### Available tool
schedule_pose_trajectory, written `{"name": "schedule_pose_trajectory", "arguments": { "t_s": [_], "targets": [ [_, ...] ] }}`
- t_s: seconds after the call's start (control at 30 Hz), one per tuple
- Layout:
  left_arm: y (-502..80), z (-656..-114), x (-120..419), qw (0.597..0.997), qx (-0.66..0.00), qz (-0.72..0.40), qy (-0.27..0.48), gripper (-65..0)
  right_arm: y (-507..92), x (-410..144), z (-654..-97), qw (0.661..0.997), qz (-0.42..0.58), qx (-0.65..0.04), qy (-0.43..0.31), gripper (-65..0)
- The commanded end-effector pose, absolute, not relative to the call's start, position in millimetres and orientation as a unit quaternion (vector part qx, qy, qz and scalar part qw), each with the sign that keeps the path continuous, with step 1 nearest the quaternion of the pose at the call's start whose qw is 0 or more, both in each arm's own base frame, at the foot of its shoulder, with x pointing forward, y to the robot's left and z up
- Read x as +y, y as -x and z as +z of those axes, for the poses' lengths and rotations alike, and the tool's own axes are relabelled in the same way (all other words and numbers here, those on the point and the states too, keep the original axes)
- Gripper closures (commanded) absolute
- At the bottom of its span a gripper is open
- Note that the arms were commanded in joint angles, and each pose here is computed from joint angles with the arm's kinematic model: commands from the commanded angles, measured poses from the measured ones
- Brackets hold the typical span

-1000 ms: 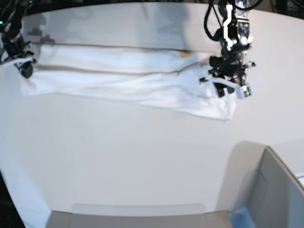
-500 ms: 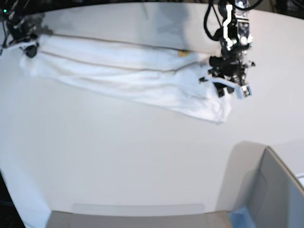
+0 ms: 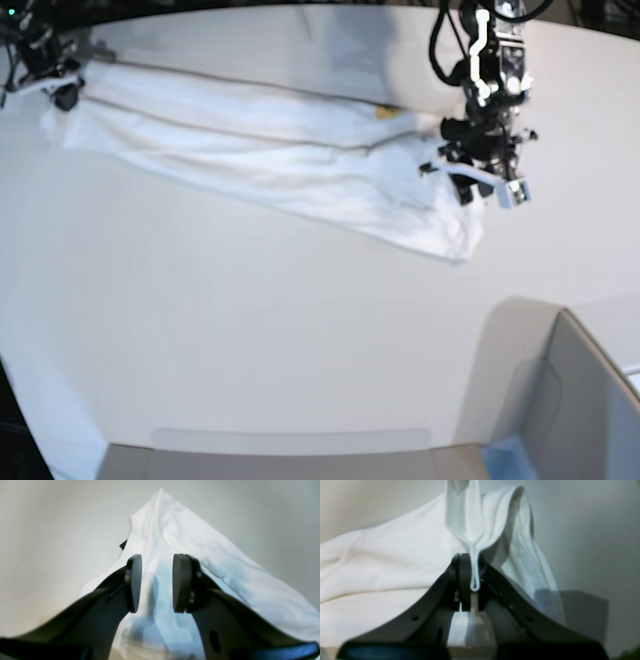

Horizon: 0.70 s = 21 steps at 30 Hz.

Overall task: Layout the t-shirt on the table in an organized manner, then fold the t-shirt properly
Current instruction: 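Drag the strip end with the right gripper away from the left gripper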

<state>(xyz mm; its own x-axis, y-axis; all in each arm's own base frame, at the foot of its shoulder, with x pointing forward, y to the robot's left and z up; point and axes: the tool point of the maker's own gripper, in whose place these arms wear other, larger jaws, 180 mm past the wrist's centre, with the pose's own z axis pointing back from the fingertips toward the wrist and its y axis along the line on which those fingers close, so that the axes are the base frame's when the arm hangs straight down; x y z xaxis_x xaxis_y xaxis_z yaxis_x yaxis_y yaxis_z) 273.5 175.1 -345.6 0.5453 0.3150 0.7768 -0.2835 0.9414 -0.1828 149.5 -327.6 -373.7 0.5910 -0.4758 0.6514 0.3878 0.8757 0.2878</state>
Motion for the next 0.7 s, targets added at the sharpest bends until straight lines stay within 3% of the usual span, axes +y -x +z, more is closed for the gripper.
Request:
{"name": "schedule_pose_trajectory", "arguments": {
  "t_s": [0.0,0.37,0.67],
  "targets": [
    [-279.3,-333.1,175.9,0.869,-0.467,0.166,0.017,-19.9,-159.3,-331.6,-353.5,0.882,-0.225,-0.412,-0.052,0.0],
    [-279.3,-333.1,175.9,0.869,-0.467,0.166,0.017,-19.9,-131.2,-328.9,-364.2,0.916,-0.223,-0.33,-0.056,0.0],
    [-279.3,-333.1,175.9,0.869,-0.467,0.166,0.017,-19.9,-125.3,-326.0,-368.4,0.919,-0.224,-0.319,-0.058,0.0]
  ]
}}
